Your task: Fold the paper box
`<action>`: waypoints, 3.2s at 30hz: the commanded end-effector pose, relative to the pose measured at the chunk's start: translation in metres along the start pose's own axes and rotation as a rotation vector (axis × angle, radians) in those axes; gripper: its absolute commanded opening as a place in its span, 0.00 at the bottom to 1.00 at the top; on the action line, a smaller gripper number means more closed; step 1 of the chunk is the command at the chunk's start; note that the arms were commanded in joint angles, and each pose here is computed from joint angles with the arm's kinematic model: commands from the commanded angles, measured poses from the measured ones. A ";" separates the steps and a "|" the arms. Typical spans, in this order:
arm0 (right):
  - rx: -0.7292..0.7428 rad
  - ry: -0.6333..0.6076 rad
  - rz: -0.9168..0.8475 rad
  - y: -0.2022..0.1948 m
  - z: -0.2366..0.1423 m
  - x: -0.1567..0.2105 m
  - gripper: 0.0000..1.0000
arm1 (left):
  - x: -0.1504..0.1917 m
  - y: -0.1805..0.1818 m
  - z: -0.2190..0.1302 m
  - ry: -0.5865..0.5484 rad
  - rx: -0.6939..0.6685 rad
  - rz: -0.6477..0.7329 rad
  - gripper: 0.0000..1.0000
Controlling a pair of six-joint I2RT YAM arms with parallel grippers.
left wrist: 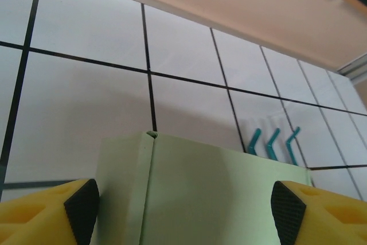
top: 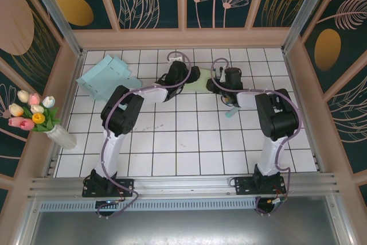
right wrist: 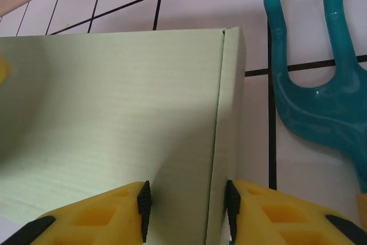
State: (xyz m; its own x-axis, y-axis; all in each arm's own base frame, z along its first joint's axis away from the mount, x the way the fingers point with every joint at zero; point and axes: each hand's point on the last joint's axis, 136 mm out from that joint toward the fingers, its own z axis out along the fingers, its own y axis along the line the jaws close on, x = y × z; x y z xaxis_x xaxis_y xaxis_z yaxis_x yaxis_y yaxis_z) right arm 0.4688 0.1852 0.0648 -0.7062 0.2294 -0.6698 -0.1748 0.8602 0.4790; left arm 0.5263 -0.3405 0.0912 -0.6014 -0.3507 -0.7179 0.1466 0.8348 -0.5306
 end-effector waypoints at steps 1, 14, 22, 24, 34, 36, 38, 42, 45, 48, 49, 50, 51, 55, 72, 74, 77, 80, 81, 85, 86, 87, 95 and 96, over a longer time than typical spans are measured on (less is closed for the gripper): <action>-0.088 -0.046 -0.005 0.016 0.005 -0.024 0.43 | 0.026 0.016 0.016 0.101 -0.049 0.024 0.81; -0.015 -0.098 0.032 -0.008 -0.013 -0.037 0.50 | -0.007 0.055 0.015 0.054 -0.199 0.039 0.89; 0.001 -0.196 0.012 0.011 -0.083 -0.031 0.53 | -0.054 0.111 -0.085 -0.130 -0.491 0.070 0.91; -0.006 -0.208 -0.008 0.021 -0.098 -0.022 0.53 | -0.055 0.132 -0.106 -0.150 -0.578 0.084 0.93; -0.041 -0.217 -0.147 0.075 -0.129 0.012 0.53 | -0.065 0.256 -0.202 -0.236 -0.885 -0.131 0.97; -0.069 -0.213 -0.160 0.084 -0.128 0.015 0.53 | -0.060 0.286 -0.224 -0.244 -0.917 -0.203 0.97; -0.087 -0.208 -0.184 0.092 -0.126 0.019 0.53 | -0.061 0.302 -0.242 -0.272 -0.911 -0.267 0.96; -0.112 -0.200 -0.229 0.104 -0.120 0.030 0.53 | -0.065 0.324 -0.269 -0.319 -0.916 -0.336 0.95; -0.172 -0.197 -0.265 0.116 -0.117 0.041 0.53 | -0.073 0.339 -0.277 -0.314 -0.934 -0.364 0.94; -0.211 -0.181 -0.338 0.128 -0.111 0.054 0.53 | -0.080 0.355 -0.279 -0.305 -0.951 -0.384 0.94; -0.215 -0.179 -0.358 0.130 -0.109 0.058 0.53 | -0.081 0.361 -0.279 -0.297 -0.957 -0.389 0.94; -0.222 -0.177 -0.378 0.133 -0.108 0.062 0.53 | -0.083 0.366 -0.278 -0.289 -0.957 -0.396 0.93; -0.233 -0.175 -0.390 0.134 -0.107 0.065 0.53 | -0.084 0.371 -0.276 -0.282 -0.951 -0.406 0.93; -0.294 -0.166 -0.426 0.142 -0.109 0.081 0.53 | -0.085 0.388 -0.265 -0.258 -0.931 -0.430 0.92; -0.335 -0.158 -0.451 0.146 -0.118 0.098 0.54 | -0.087 0.411 -0.250 -0.176 -1.030 -0.467 0.58; -0.340 -0.160 -0.445 0.147 -0.120 0.097 0.54 | -0.084 0.411 -0.250 -0.165 -1.029 -0.472 0.59; -0.342 -0.165 -0.435 0.148 -0.124 0.095 0.54 | -0.081 0.412 -0.252 -0.156 -1.041 -0.475 0.58; -0.337 -0.176 -0.428 0.147 -0.128 0.093 0.54 | -0.080 0.413 -0.255 -0.146 -1.060 -0.469 0.47; -0.335 -0.180 -0.427 0.147 -0.130 0.092 0.54 | -0.079 0.413 -0.255 -0.145 -1.060 -0.468 0.40; -0.327 -0.198 -0.421 0.145 -0.135 0.089 0.54 | -0.080 0.410 -0.256 -0.149 -1.042 -0.465 0.15; -0.327 -0.201 -0.419 0.145 -0.137 0.088 0.54 | -0.080 0.408 -0.255 -0.152 -1.033 -0.465 0.13; -0.327 -0.204 -0.417 0.145 -0.138 0.088 0.54 | -0.082 0.406 -0.255 -0.157 -1.022 -0.463 0.11; -0.286 -0.240 -0.370 0.140 -0.145 0.076 0.54 | -0.107 0.347 -0.251 -0.260 -0.715 -0.484 0.00; -0.280 -0.247 -0.357 0.140 -0.146 0.073 0.54 | -0.110 0.336 -0.250 -0.272 -0.676 -0.479 0.00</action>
State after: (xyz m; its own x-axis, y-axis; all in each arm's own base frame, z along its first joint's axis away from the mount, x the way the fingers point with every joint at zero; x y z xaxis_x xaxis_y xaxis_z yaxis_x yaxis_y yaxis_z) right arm 0.2911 0.2619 0.1585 -0.3919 0.0266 -0.9196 -0.6130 0.7378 0.2826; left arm 0.4303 0.1097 0.0633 -0.3073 -0.7340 -0.6056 -0.7444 0.5819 -0.3276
